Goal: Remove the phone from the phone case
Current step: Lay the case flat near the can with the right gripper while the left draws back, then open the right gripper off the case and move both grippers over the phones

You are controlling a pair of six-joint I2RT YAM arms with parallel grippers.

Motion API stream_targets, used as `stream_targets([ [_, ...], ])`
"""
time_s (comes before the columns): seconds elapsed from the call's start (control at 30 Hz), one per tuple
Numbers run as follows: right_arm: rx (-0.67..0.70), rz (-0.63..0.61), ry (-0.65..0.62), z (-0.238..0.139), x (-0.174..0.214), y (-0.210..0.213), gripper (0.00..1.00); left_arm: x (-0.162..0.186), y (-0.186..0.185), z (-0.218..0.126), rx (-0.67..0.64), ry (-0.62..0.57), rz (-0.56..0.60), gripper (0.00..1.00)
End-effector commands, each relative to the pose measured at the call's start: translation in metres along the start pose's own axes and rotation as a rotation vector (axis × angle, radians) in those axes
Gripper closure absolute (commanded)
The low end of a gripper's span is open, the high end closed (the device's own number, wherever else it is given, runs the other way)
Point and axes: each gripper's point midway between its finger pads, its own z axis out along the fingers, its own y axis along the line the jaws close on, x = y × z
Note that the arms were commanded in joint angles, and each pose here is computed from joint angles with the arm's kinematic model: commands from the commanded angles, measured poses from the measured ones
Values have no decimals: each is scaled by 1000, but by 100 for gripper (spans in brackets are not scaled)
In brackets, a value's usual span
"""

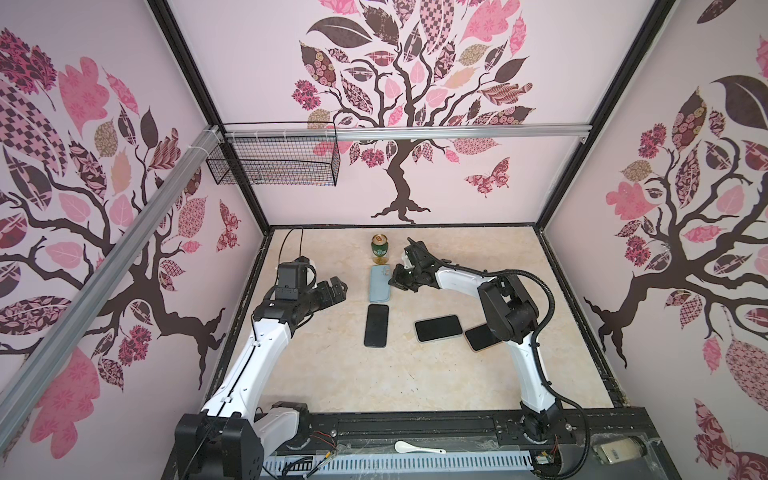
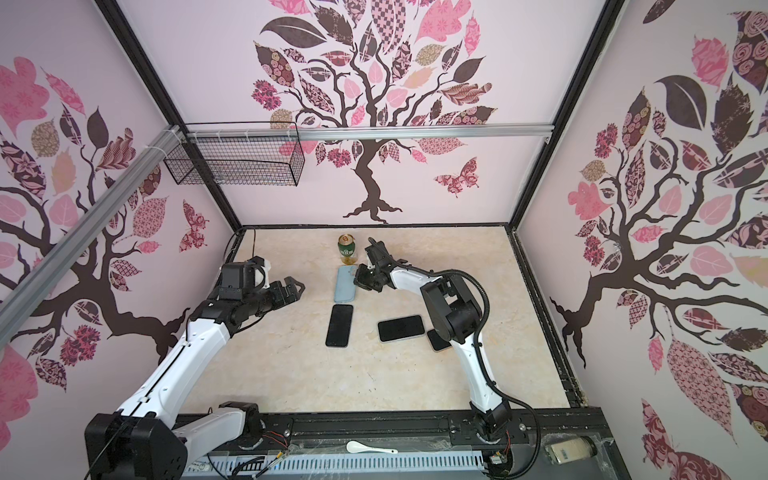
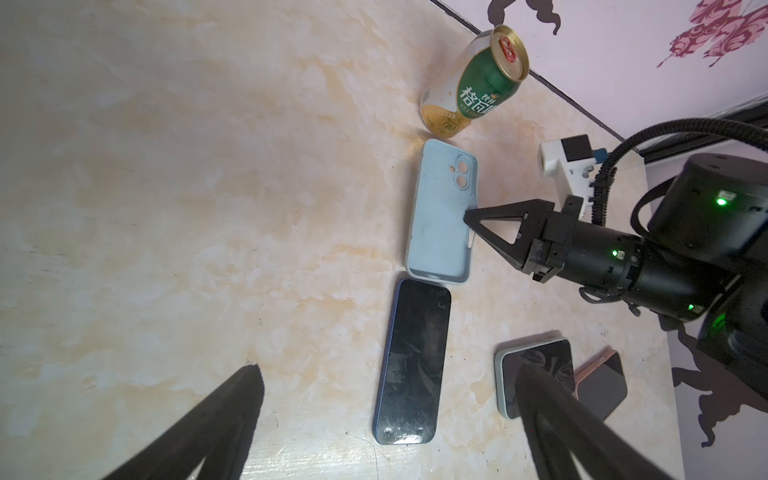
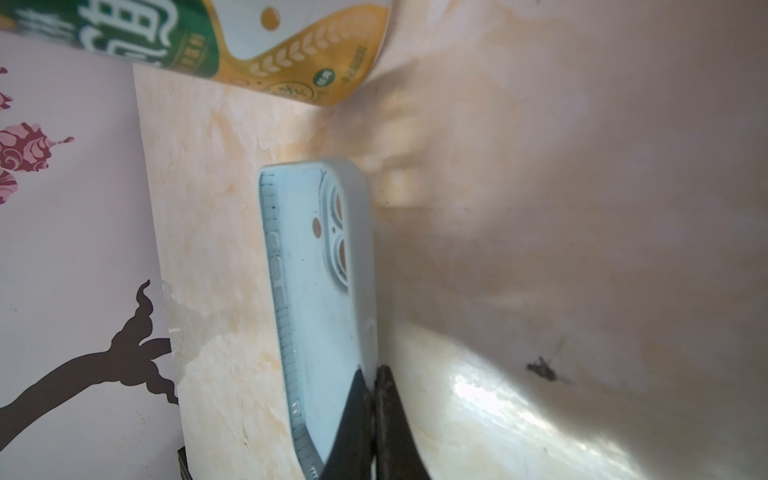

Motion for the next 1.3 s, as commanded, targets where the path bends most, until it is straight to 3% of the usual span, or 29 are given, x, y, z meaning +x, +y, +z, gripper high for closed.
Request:
stream_targets([
  [0.0, 32, 29, 11, 12, -3, -11, 100, -1, -10, -2, 52, -2, 47, 2],
  [0.7, 66, 22, 28, 27, -4, -21, 94, 6, -18, 0, 111, 43, 80, 2],
  [1.1, 89, 18, 16, 25, -7, -25, 73, 7, -14, -1, 86, 47, 124, 2],
  [1.27, 109, -18, -20, 7, -18, -18, 62, 5, -24, -6, 88, 24, 176, 2],
])
